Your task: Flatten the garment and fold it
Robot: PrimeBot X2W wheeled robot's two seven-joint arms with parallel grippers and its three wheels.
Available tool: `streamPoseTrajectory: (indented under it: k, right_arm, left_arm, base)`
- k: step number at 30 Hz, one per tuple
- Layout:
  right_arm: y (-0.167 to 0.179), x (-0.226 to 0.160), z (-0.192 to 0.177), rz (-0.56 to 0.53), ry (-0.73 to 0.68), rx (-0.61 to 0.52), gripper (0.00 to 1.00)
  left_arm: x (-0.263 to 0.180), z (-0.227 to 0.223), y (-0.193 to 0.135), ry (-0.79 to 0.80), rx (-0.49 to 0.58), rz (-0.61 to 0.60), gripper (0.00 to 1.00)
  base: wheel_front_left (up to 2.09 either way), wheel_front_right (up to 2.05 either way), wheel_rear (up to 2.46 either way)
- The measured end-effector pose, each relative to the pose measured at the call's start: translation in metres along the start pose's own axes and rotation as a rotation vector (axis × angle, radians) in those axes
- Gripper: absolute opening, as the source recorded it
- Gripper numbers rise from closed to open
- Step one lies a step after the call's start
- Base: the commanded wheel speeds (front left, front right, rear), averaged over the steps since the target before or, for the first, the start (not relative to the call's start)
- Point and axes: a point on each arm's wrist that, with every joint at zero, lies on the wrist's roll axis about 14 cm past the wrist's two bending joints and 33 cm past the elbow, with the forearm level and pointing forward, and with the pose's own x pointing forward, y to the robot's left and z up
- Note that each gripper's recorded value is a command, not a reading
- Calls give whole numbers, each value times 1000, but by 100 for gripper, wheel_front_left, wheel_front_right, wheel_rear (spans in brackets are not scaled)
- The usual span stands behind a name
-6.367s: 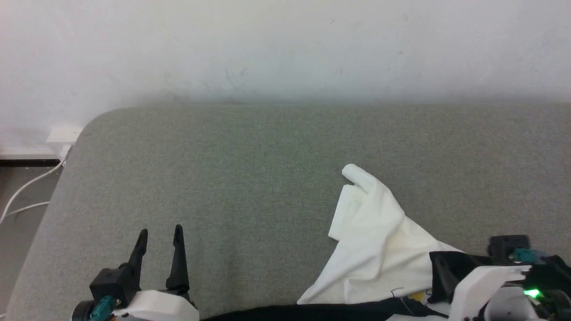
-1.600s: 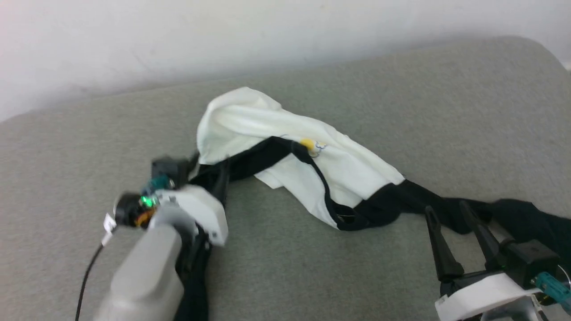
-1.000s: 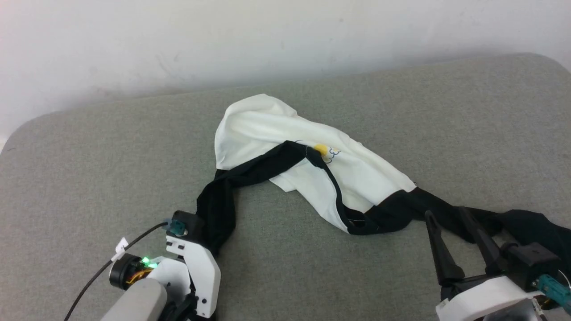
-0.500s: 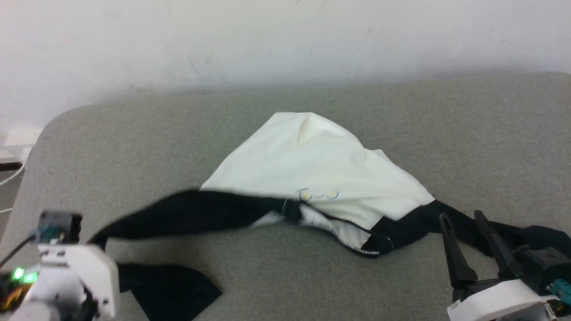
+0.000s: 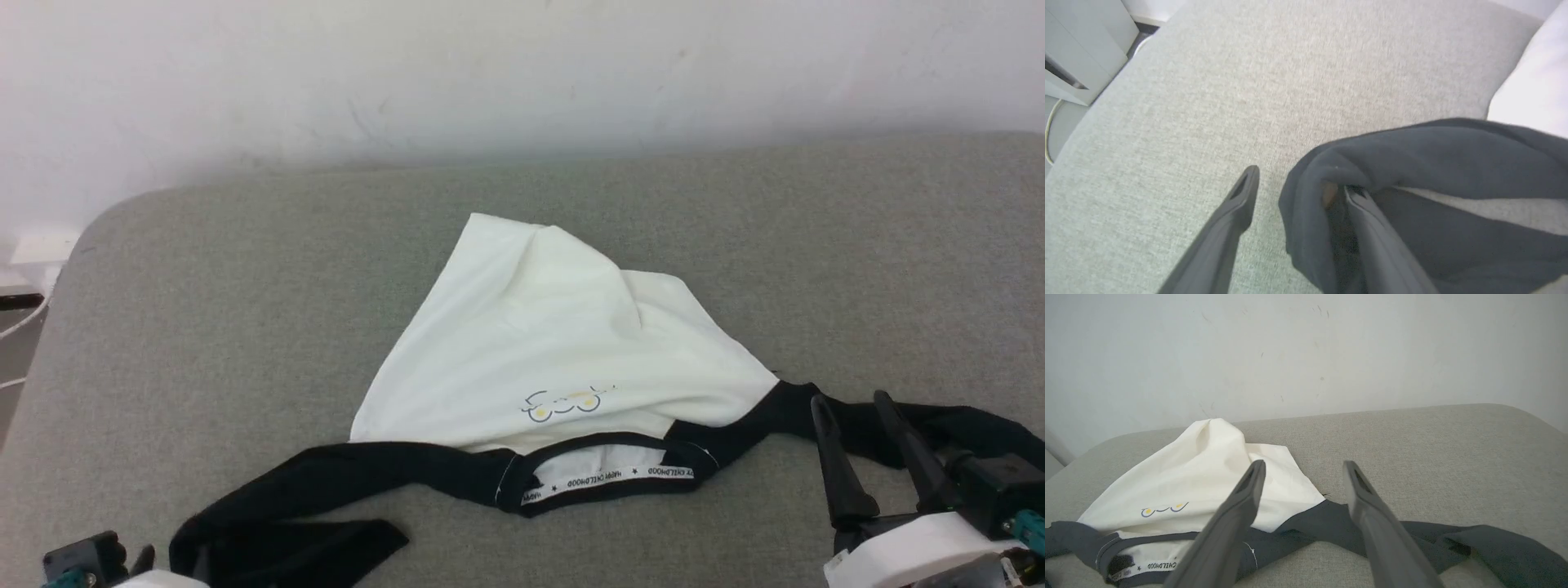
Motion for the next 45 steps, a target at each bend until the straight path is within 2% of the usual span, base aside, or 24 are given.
streamPoseTrajectory:
  k: [7, 12, 15, 18, 22, 27, 37, 44, 45]
  right_arm:
    - [1, -4, 7, 6, -18, -5, 100]
    - [5, -7, 12, 16, -28, -7, 100]
    - [5, -9, 14, 17, -32, -8, 100]
    - [4, -11, 16, 13, -36, -8, 100]
    - [3, -14, 15, 7, -32, -8, 100]
    - [0, -16, 13, -6, -24, -11, 100]
    - [-6, -11, 3, -26, 19, -15, 100]
    - [-14, -9, -4, -54, 43, -16, 100]
    - [-16, -9, -5, -57, 46, -16, 100]
  left_arm:
    - [-12, 59, -26, -284, -21, -58, 100]
    - [-31, 97, -66, -421, 34, -169, 100]
    - [-40, 108, -94, -438, 84, -257, 100]
    - [-46, 98, -129, -370, 158, -387, 100]
    - [-52, 62, -171, -201, 266, -552, 100]
    - [-51, 15, -198, -4, 396, -673, 100]
    - [-22, -20, -222, 169, 610, -758, 100]
    - [-8, -49, -223, 336, 725, -771, 100]
    - [-7, -50, -224, 346, 732, -777, 92]
  base:
    - [0, 0, 0]
    - [0, 0, 0]
    - [0, 0, 0]
    - [0, 0, 0]
    - [0, 0, 0]
    - [0, 0, 0]
    - [0, 0, 0]
    - [0, 0, 0]
    - [0, 0, 0]
